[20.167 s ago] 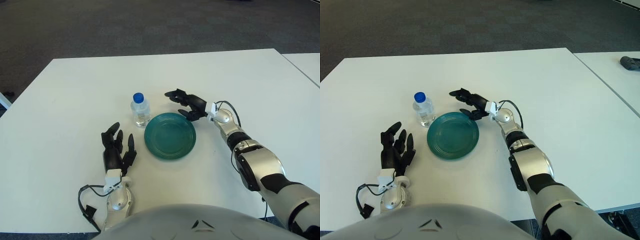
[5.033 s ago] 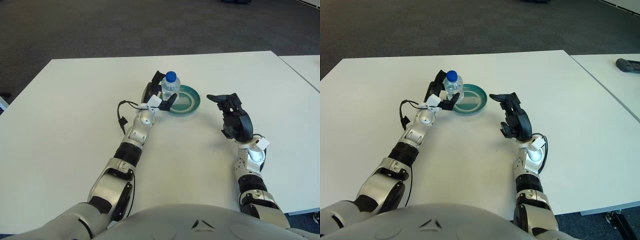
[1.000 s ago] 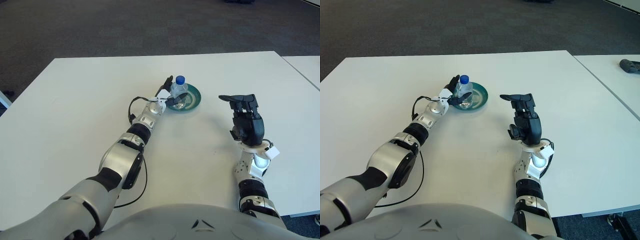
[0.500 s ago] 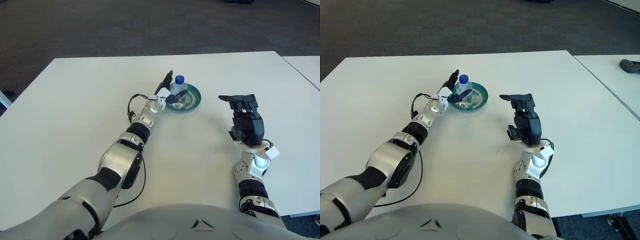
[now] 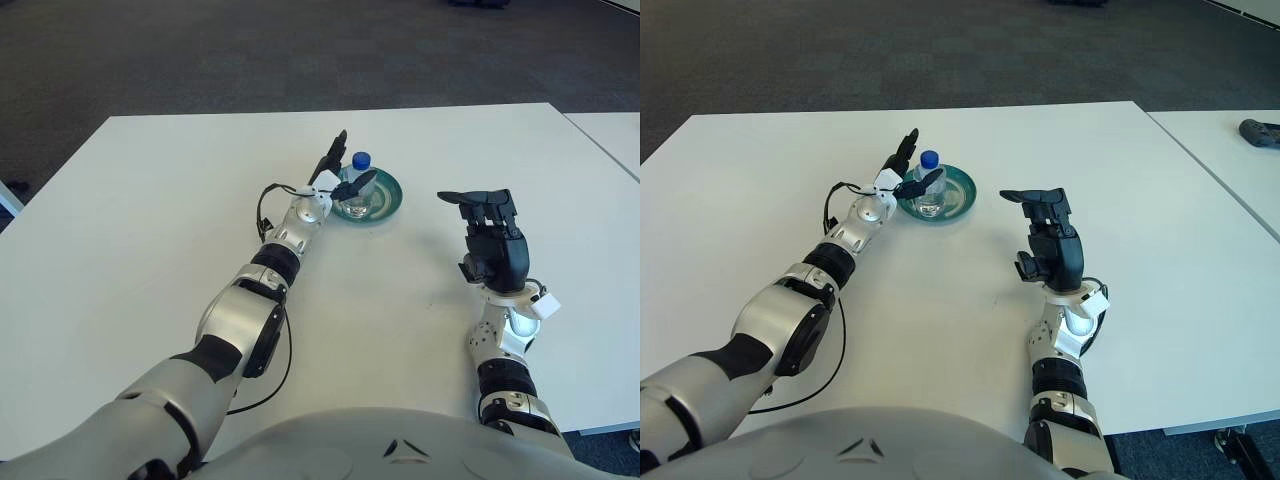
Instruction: Put the bottle into the plate.
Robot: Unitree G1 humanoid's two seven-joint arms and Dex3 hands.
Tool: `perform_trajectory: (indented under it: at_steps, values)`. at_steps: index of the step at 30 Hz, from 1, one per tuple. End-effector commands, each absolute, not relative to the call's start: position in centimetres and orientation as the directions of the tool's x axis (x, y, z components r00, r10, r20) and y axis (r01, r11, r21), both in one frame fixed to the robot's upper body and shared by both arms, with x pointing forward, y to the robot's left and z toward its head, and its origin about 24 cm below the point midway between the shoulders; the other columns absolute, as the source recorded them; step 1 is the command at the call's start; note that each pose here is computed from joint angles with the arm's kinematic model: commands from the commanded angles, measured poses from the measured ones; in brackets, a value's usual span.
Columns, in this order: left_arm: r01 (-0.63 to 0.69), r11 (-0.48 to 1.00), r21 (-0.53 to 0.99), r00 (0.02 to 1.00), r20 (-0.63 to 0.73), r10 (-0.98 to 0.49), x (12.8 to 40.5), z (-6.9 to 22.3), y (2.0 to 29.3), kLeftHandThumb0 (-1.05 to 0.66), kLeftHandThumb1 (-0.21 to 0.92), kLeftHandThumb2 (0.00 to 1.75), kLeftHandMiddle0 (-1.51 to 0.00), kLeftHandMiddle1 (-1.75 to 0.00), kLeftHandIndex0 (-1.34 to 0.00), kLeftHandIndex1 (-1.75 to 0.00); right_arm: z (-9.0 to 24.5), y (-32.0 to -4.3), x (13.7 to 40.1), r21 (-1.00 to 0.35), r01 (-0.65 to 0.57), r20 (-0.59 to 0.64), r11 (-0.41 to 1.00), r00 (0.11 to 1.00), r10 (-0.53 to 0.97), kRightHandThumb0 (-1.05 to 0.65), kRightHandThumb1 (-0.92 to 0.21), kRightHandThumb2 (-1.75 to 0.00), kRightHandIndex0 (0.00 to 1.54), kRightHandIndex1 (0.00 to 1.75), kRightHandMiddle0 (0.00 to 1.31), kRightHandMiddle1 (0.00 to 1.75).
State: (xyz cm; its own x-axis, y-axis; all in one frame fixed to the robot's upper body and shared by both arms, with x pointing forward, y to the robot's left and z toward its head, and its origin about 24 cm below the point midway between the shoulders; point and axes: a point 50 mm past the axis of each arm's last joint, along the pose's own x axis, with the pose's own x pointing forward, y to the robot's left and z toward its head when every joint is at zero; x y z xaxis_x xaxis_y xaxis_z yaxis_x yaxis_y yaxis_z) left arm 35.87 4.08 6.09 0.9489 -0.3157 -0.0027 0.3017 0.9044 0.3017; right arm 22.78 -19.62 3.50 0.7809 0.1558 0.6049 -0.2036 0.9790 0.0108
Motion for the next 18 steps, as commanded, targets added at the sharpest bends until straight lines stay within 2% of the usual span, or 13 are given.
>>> perform_trajectory:
  at_steps: [1,6,11,18]
  values:
    - [0.252,0.929,0.271,0.964,0.008,-0.265,36.1,6.0,5.0,-1.05,0.92,0.37,0.00,0.00,-0.05,-0.05,-5.0,-19.2,16.4,0.260,-0.068,0.235,0.963,0.972,0.005,-0.68,-0.82,-0.59,0.45,1.11,0.16,1.23]
    - [0.245,0.932,0.266,0.968,-0.008,-0.252,36.0,5.6,5.1,-1.05,0.92,0.37,0.00,0.00,-0.06,-0.06,-5.1,-19.7,16.6,0.263,-0.065,0.227,0.963,0.974,0.003,-0.69,-0.83,-0.57,0.45,1.11,0.16,1.24]
    - [0.228,0.937,0.265,0.973,-0.023,-0.230,35.8,4.7,6.0,-1.05,0.92,0.40,-0.01,0.00,-0.01,-0.20,-5.2,-20.3,16.8,0.266,-0.062,0.221,0.962,0.975,0.001,-0.69,-0.84,-0.56,0.45,1.11,0.16,1.25]
    - [0.171,0.954,0.245,0.985,-0.039,-0.167,34.9,2.8,9.3,-1.05,0.92,0.48,-0.04,-0.01,0.00,-0.24,-5.2,-21.0,17.1,0.271,-0.059,0.215,0.961,0.977,-0.001,-0.69,-0.85,-0.55,0.45,1.11,0.16,1.25]
